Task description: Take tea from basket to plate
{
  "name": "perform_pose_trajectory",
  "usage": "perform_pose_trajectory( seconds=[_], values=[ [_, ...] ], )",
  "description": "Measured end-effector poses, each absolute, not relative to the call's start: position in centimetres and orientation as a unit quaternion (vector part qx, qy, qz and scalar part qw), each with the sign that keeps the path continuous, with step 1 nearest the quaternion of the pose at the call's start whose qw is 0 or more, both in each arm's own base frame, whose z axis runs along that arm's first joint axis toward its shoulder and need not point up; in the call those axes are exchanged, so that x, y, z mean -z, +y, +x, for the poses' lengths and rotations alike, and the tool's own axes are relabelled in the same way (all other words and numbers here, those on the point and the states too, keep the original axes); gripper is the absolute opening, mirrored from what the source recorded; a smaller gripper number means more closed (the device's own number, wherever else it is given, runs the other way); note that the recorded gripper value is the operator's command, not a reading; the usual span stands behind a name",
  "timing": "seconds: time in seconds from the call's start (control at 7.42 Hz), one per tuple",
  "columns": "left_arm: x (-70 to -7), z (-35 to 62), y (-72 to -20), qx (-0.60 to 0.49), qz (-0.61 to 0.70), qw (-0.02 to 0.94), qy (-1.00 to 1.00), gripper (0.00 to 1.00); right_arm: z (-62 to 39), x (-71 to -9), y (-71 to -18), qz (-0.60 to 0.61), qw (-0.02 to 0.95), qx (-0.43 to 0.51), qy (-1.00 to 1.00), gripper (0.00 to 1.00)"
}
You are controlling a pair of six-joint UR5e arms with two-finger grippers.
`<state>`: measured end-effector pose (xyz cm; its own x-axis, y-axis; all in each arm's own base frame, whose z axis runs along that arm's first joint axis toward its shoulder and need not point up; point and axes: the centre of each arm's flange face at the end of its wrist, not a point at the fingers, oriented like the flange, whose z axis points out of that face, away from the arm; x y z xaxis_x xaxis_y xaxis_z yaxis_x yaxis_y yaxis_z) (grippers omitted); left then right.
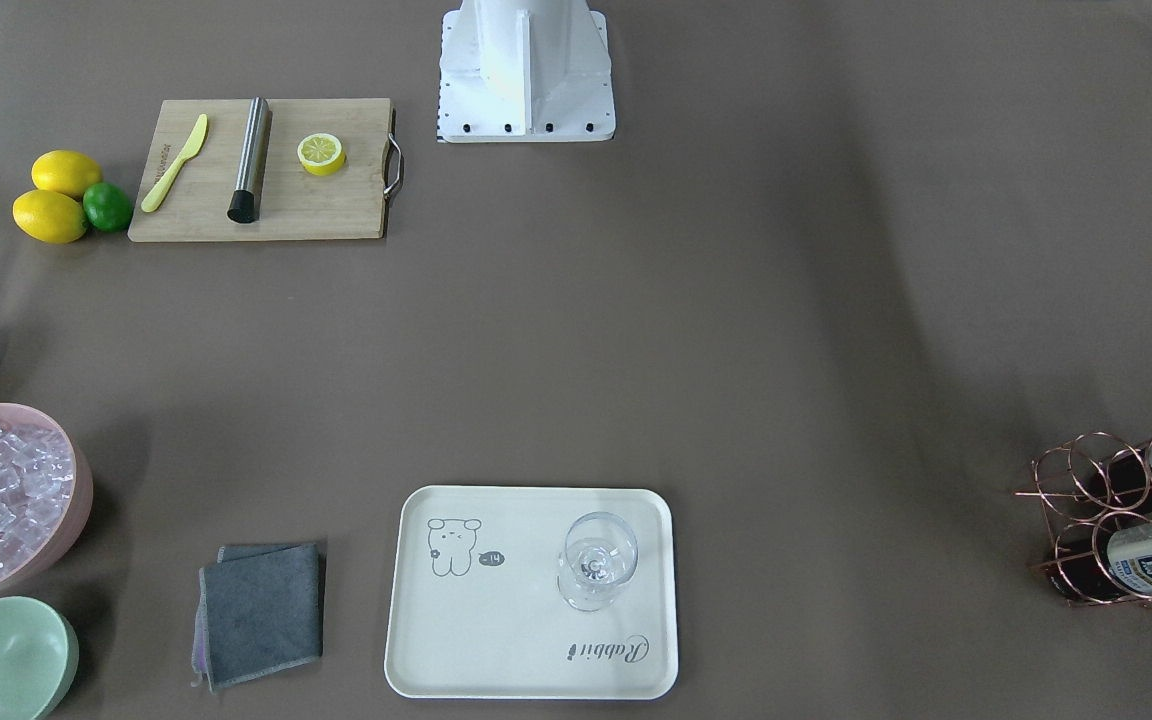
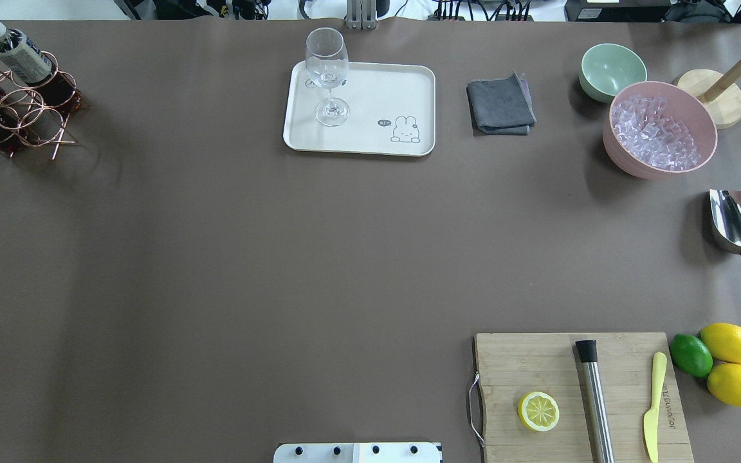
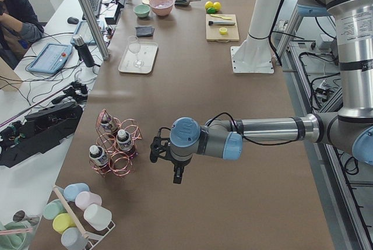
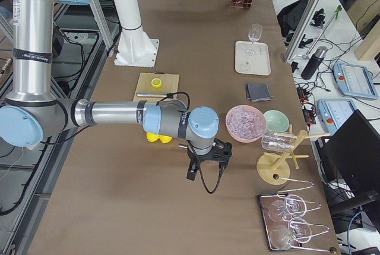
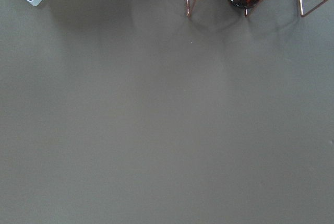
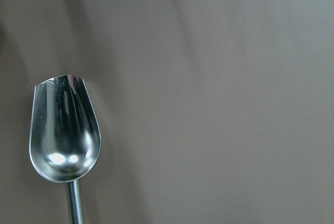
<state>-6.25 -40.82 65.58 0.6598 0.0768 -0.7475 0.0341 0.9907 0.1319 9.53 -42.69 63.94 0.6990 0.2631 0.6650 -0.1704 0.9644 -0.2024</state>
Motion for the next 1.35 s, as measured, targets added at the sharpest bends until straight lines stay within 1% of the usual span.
perform_pose_trajectory(
  seconds=[0.54, 0.94, 1.35],
  values=[
    [-66.0, -6.0, -40.8, -0.008, 0.055, 0.897, 0.438, 0.98, 9.5, -63.9, -42.7, -0.062, 0.920, -0.118, -0.369, 1.00],
    [-63.1, -5.9, -43.1, -0.034, 0.087, 0.895, 0.437, 0.98, 9.5, -63.9, -42.7, -0.063, 0.920, -0.118, -0.369, 1.00],
    [-60.3, -7.0, -46.0, -0.172, 0.180, 0.878, 0.408, 0.98, 9.6, -63.9, -42.7, -0.062, 0.920, -0.118, -0.368, 1.00]
  ],
)
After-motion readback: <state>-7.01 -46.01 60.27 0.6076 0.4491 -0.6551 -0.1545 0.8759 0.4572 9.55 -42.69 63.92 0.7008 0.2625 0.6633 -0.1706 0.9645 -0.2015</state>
